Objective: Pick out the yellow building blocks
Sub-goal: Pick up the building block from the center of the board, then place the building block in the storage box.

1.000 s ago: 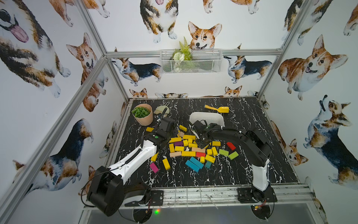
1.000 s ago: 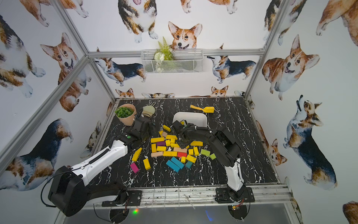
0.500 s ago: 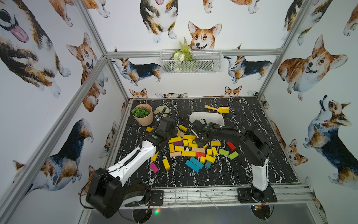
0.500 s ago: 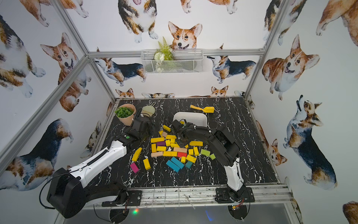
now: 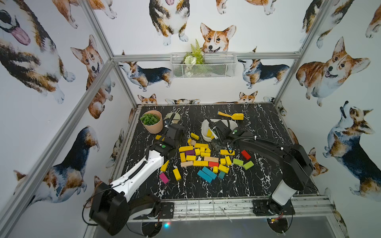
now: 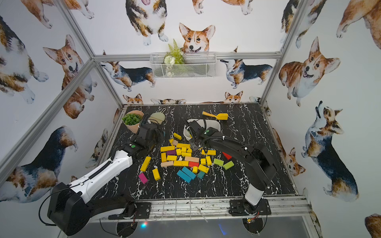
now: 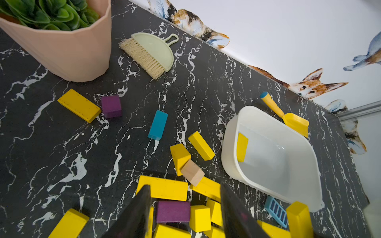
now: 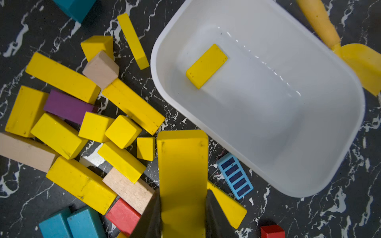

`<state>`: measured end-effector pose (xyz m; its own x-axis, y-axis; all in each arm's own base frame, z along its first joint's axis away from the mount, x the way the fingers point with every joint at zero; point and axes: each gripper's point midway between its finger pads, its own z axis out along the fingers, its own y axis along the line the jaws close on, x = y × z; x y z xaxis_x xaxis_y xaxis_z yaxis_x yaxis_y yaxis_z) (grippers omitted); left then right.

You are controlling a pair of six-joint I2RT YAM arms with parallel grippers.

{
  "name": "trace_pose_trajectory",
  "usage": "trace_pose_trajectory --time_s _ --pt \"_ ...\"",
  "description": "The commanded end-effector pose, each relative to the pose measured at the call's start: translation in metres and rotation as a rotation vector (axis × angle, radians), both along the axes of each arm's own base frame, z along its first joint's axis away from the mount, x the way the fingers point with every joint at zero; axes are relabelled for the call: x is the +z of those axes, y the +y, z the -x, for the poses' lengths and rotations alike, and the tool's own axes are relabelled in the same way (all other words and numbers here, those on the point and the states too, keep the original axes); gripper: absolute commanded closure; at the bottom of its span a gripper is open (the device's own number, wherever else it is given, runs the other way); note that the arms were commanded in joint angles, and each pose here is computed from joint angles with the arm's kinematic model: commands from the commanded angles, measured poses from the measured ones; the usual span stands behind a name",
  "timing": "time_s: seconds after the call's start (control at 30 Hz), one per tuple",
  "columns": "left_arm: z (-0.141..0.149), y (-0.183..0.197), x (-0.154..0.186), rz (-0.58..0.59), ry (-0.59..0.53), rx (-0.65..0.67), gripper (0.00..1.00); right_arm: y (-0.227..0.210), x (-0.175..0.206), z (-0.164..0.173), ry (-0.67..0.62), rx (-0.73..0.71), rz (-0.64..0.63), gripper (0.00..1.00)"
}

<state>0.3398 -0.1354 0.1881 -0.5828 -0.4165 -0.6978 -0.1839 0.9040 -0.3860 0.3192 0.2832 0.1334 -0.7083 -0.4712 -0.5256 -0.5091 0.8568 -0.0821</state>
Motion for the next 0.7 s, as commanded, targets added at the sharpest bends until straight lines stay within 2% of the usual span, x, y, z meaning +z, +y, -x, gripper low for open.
trace_pose_trajectory --time_s 0.0,0.07,0.1,0.3,0.53,0.67 --pt "0.003 0.009 -0.002 -0.008 -0.005 0.034 0.43 0.005 0.014 -0.028 -0.046 -0.113 -0.082 0.78" --pt "0.004 0.011 0.002 0.002 -0.013 0.04 0.43 0.002 0.014 -0.045 -0.053 -0.184 -0.09 0.78" --pt "0.01 0.014 -0.012 -0.01 0.013 0.041 0.43 -0.001 0.014 -0.054 -0.058 -0.226 -0.093 0.78" --pt "0.018 0.018 -0.021 0.005 0.028 0.061 0.42 -0.017 -0.006 -0.095 -0.033 -0.407 -0.08 0.76" --pt "0.023 0.028 -0.024 0.002 0.032 0.098 0.41 -0.027 -0.04 -0.12 0.012 -0.588 -0.064 0.73" --pt "0.026 0.032 -0.022 -0.009 0.033 0.116 0.4 -0.027 -0.062 -0.126 0.068 -0.659 -0.052 0.76"
